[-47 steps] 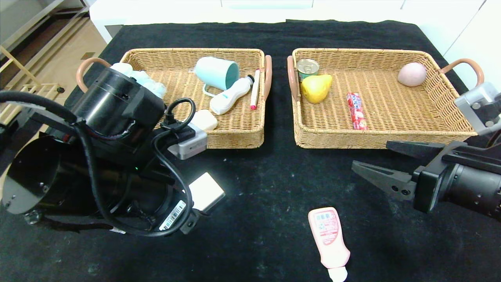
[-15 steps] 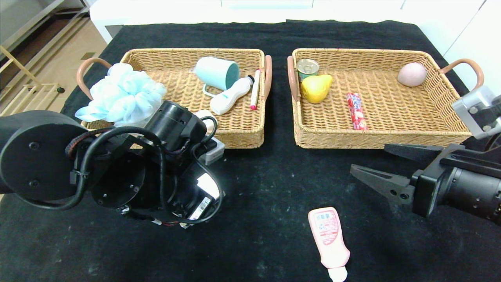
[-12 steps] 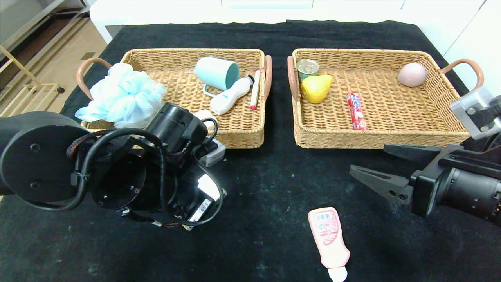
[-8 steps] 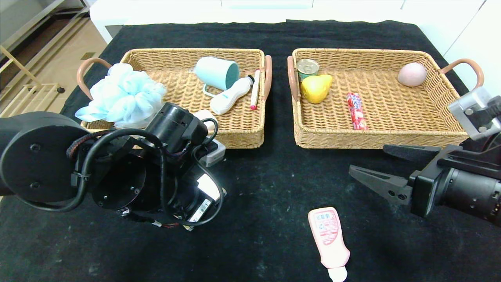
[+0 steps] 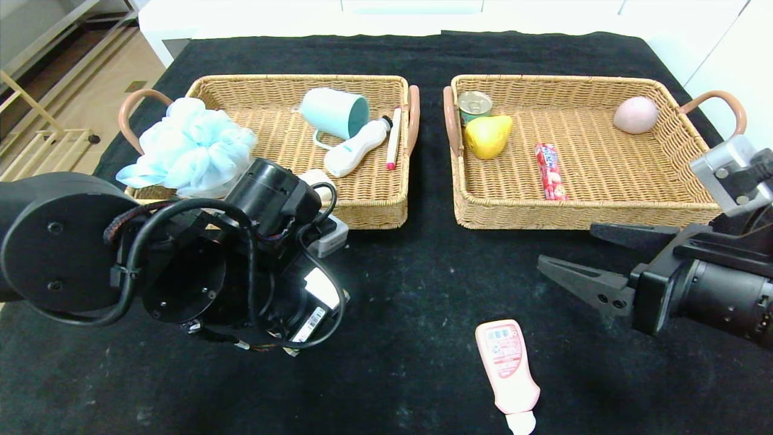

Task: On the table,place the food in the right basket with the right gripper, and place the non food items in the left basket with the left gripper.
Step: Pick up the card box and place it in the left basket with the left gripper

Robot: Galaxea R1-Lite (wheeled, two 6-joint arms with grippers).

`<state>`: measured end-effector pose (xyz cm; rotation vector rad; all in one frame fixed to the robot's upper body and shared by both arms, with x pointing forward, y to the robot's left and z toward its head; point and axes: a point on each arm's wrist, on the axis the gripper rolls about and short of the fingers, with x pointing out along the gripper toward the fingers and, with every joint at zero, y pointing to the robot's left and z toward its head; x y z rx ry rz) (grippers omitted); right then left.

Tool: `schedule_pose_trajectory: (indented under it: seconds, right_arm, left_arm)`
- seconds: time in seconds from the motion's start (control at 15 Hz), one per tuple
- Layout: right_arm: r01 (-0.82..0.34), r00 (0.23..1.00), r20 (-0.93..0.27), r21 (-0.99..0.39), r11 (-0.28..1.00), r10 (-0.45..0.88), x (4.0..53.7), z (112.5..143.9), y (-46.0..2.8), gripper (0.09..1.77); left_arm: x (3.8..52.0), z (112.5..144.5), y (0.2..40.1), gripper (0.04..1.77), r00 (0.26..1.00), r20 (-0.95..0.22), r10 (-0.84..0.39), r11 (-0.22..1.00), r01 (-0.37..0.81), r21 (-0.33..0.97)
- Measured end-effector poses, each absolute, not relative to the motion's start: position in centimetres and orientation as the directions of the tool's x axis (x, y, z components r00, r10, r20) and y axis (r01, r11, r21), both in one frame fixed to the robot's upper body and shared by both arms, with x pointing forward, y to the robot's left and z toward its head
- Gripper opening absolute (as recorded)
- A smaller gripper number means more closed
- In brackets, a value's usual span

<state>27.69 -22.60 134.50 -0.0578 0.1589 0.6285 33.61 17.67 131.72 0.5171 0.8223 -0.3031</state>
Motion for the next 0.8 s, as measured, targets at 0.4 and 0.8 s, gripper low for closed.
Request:
schedule_pose_trajectory:
  seconds: [0.4,0.8]
  right_arm:
    - [-0.592,0.795,-0.169,-0.005,0.806,0.583,27.7,134.4,-22.5,1.71]
    - [-0.591,0.794,-0.174,-0.005,0.806,0.582,27.8,134.3,-22.5,1.71]
  left_arm:
    - [32.0,134.1,18.2,1.03,0.697,-0.709,-0.104,0.849,0.434,0.302]
    - [32.3,138.2,18.4,1.03,0.834,-0.518,-0.187,0.907,0.349,0.236]
